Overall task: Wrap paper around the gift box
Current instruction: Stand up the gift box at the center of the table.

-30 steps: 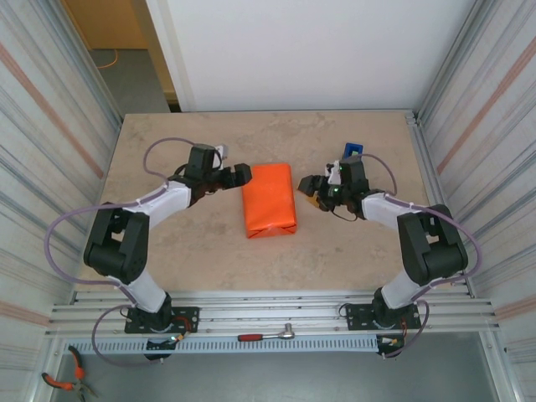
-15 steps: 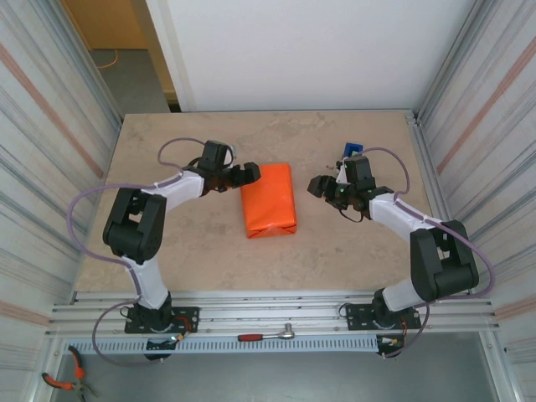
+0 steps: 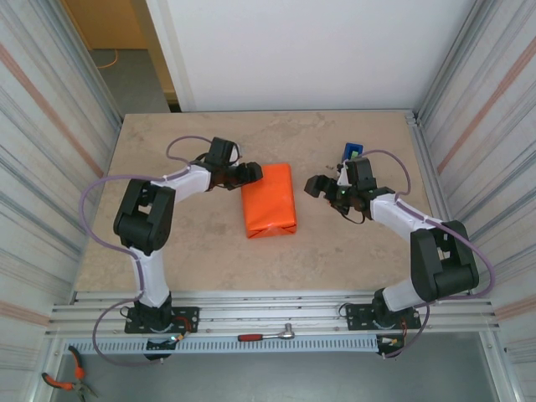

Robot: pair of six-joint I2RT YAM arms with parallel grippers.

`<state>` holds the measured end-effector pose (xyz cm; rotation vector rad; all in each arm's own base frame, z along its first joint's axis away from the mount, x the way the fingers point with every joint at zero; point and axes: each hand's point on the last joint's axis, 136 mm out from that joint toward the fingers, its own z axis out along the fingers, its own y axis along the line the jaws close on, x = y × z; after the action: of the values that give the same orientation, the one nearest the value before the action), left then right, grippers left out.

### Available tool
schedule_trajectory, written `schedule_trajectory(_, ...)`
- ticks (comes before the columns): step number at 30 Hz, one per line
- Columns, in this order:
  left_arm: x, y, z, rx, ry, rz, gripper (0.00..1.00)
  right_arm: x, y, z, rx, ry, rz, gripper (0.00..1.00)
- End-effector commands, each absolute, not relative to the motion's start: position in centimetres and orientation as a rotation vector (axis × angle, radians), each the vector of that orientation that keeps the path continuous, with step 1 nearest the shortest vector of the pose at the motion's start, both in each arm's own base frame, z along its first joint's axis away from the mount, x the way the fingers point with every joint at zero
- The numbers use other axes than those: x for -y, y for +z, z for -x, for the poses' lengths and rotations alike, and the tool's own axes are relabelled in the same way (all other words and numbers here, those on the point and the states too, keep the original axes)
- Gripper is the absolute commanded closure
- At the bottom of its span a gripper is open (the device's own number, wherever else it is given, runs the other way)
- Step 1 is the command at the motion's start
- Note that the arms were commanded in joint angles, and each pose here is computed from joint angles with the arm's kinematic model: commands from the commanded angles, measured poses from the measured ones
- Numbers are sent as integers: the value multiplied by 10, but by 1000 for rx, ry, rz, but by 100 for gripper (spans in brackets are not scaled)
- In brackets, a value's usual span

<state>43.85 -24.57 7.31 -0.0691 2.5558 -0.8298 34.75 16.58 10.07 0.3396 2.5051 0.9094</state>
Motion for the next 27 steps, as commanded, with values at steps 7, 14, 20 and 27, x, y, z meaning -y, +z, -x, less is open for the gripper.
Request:
schedule_trajectory(7, 258, 76, -436, -2580, -859, 30, 23, -176, 97, -334, -2505, 1024, -308, 2)
schedule_trajectory(14, 264, 69, -438, -2595, -873, 40, 38, -175, 88, -328, -2526, 1021, -320, 1)
schedule_trajectory(20, 271, 66, -440, -2595, -893, 44, 62, -174, 89, -326, -2530, 1020, -313, 1)
schedule_trajectory(27, 278, 88, -454, -2494, -943, 42, 100, -175, 98, -328, -2517, 1034, -300, 2)
